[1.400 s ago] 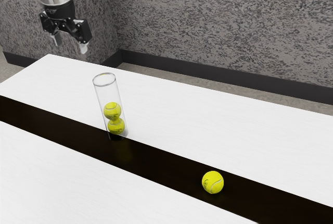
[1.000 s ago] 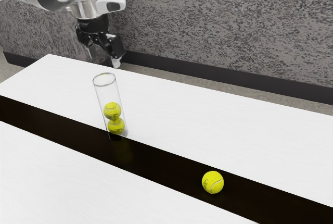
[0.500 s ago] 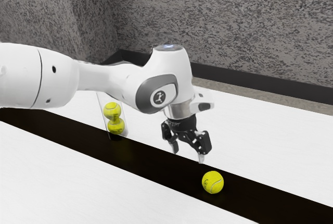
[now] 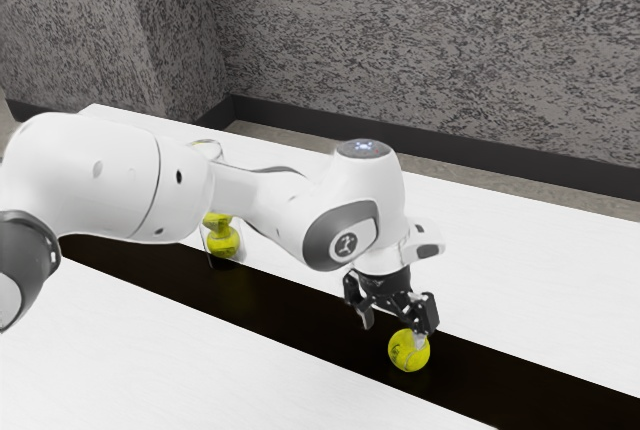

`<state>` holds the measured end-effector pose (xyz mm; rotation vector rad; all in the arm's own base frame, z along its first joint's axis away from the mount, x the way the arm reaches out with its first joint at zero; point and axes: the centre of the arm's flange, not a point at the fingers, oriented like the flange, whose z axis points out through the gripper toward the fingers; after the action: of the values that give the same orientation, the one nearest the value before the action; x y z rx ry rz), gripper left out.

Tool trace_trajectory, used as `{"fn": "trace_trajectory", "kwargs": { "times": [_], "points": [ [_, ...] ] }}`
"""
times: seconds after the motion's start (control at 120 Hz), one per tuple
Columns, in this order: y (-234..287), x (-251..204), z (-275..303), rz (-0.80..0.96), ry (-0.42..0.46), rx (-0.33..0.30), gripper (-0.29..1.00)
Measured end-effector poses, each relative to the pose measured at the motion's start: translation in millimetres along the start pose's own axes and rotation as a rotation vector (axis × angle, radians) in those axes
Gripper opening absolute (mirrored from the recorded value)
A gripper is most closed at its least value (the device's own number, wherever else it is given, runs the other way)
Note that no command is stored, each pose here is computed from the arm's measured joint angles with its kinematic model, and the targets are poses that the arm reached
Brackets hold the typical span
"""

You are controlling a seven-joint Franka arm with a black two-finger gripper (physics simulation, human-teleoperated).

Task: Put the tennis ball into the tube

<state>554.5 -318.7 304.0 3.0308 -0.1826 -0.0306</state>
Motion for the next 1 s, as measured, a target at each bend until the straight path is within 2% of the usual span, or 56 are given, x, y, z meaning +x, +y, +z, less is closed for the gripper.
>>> {"fn": "trace_trajectory", "kwargs": {
  "times": [1.0],
  "points": [
    [6.7, 15.0, 57.8, -0.025, 0.017, 0.004, 0.7]
  ]
}}
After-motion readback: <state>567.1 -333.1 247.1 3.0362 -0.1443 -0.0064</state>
